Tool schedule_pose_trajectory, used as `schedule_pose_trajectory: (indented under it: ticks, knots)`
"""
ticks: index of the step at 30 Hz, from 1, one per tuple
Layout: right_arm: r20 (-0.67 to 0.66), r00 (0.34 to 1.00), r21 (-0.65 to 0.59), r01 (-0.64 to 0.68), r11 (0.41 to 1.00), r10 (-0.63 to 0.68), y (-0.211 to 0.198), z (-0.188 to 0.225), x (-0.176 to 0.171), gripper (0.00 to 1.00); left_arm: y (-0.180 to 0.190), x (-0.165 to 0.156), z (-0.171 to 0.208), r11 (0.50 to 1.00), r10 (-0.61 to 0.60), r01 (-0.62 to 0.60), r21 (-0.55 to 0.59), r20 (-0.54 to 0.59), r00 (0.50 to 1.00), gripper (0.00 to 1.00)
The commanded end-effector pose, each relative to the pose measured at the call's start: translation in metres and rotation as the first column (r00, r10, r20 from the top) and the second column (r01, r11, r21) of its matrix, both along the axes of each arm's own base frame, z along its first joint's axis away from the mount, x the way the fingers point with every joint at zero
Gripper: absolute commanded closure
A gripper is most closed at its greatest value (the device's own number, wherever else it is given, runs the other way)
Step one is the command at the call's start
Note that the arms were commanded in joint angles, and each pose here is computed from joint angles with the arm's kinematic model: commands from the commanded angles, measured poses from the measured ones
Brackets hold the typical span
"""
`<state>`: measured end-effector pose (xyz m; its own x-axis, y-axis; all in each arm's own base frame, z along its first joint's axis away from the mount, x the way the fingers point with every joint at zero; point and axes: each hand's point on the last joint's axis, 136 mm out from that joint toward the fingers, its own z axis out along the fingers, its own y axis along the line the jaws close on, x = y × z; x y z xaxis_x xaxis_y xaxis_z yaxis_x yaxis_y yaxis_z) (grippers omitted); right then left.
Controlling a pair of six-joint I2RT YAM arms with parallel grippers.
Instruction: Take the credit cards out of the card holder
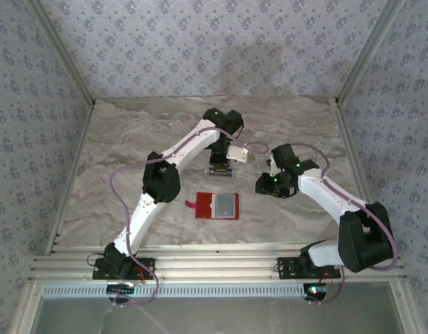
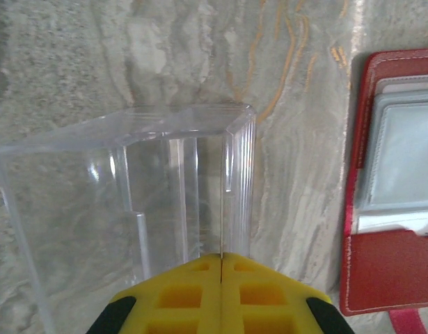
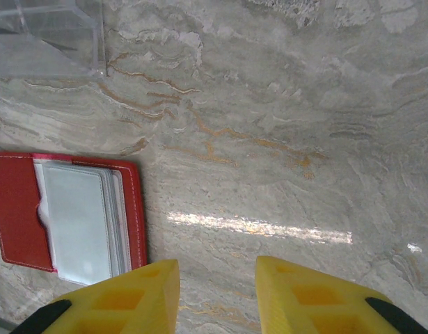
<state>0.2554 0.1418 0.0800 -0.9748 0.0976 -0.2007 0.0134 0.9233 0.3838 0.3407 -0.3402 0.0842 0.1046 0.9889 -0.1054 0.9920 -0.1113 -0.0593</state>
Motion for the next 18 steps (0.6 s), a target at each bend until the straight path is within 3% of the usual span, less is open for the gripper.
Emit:
schedule_pose_trajectory:
  ticks: [1,4,11,18]
  knots:
    - [-0.004,1.0,0.006,-0.019,1.0,0.019,0.0,0.002,-0.003,0.65,-0.002,-0.011,0.009,0.999,0.016,-0.017,-0.027,-0.064,0.998,1.0]
    - [-0.004,1.0,0.006,-0.021,1.0,0.021,0.0,0.002,-0.002,0.65,0.0,-0.006,0.005,0.999,0.03,-0.031,-0.016,-0.048,0.998,0.98]
    - [-0.001,1.0,0.002,-0.021,1.0,0.021,0.0,0.003,0.001,0.65,0.001,0.024,0.004,0.998,0.056,-0.057,0.008,0.092,0.994,0.71]
    - [-0.004,1.0,0.0,-0.018,1.0,0.018,0.001,0.002,0.002,0.65,-0.003,0.047,0.015,0.999,0.049,-0.05,0.0,0.221,0.974,0.69]
